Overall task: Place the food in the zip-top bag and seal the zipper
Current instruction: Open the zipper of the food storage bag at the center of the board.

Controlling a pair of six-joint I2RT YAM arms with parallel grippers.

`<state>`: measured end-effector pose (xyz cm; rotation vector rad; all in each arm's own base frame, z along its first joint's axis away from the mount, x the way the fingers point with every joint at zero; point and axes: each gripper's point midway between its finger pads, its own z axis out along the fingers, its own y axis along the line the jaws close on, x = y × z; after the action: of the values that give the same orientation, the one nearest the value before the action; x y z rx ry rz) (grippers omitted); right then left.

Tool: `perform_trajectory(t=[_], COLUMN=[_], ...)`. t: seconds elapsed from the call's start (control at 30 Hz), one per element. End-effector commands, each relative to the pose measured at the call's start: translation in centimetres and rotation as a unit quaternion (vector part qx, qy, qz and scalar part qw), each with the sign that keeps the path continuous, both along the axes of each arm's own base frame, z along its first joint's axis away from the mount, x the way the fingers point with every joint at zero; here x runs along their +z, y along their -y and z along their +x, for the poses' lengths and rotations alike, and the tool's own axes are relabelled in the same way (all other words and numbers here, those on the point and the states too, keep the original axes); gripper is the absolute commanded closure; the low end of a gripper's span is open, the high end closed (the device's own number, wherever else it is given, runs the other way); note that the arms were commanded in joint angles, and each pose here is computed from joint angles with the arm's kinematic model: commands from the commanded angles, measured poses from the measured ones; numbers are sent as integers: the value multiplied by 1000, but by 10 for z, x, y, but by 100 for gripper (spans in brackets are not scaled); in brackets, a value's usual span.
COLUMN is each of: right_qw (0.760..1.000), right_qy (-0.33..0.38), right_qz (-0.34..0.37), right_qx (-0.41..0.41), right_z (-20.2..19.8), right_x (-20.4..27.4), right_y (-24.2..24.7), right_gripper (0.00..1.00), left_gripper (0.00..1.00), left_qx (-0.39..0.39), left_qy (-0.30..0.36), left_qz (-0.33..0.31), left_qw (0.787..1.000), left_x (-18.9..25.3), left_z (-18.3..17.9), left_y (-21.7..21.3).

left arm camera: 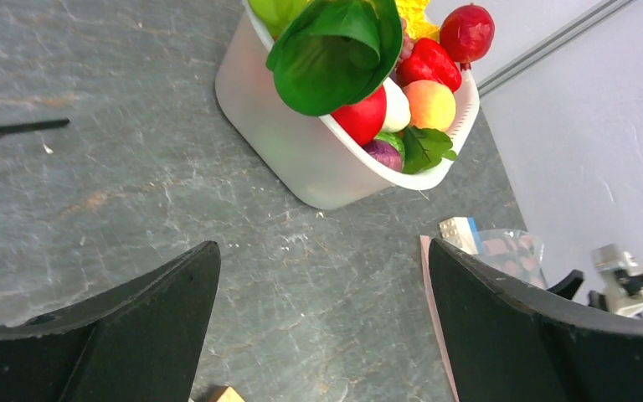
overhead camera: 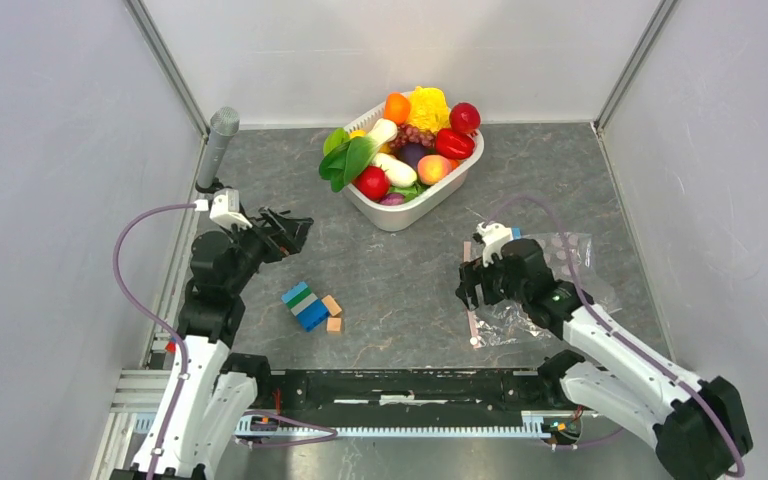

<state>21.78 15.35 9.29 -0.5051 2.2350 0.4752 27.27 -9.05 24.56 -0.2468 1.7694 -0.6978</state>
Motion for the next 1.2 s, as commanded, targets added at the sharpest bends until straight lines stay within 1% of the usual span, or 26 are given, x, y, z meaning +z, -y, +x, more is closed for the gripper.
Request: perform_trajectory(t=[0.0,0.17,0.23,0.3,0.33,0.4,0.57,0.63,0.7,0.8,0.87,0.93,1.0,1.03,1.17], right_qw=[998,995,995,995,995,993,987,987,987,985,984,983,982,981,983], right_qy=[0,7,7,5,4,0,0,-3,-6,-11,-14,-19,-21,-22,-19], right_qz=[-43,-65,-66,-62,-66,-83,-110,-110,-114,-126,-130,-136,-144,-147,-141], right_qx=[-51,-75,-73,-73,-77,-88,-116,-113,-115,-117,-118,-120,-121,-123,-120], right_z=[6,9,9,9,10,11,16,16,16,15,14,12,11,10,10], right_x=[-15,-18,-20,-23,-25,-34,-52,-57,-63,-71,-76,-82,-86,-87,-86], right_y=[7,9,6,0,0,1,9,7,8,11,12,15,18,19,17], right_gripper=[19,21,26,27,28,32,34,39,39,43,48,50,56,56,76], left_gripper=[0,0,0,0,0,0,0,0,0,0,0,0,0,0,0], left_qx=[-10,-1,0,1,1,4,4,5,5,5,5,6,8,10,9], left_qy=[-22,-25,-27,-30,-31,-30,-31,-32,-35,-40,-40,-41,-41,-42,-45], left_qz=[-56,-56,-57,-57,-56,-53,-46,-47,-46,-46,-43,-41,-40,-40,-41], left_qw=[998,998,998,998,998,998,998,998,998,998,998,998,998,998,998], left_x=[-4,-12,-17,-21,-22,-22,-19,-20,-22,-25,-25,-25,-26,-26,-29], left_z=[-5,-11,-12,-13,-13,-12,-13,-13,-14,-15,-16,-16,-17,-17,-16], left_y=[9,6,5,5,5,4,3,3,3,3,3,2,1,1,1])
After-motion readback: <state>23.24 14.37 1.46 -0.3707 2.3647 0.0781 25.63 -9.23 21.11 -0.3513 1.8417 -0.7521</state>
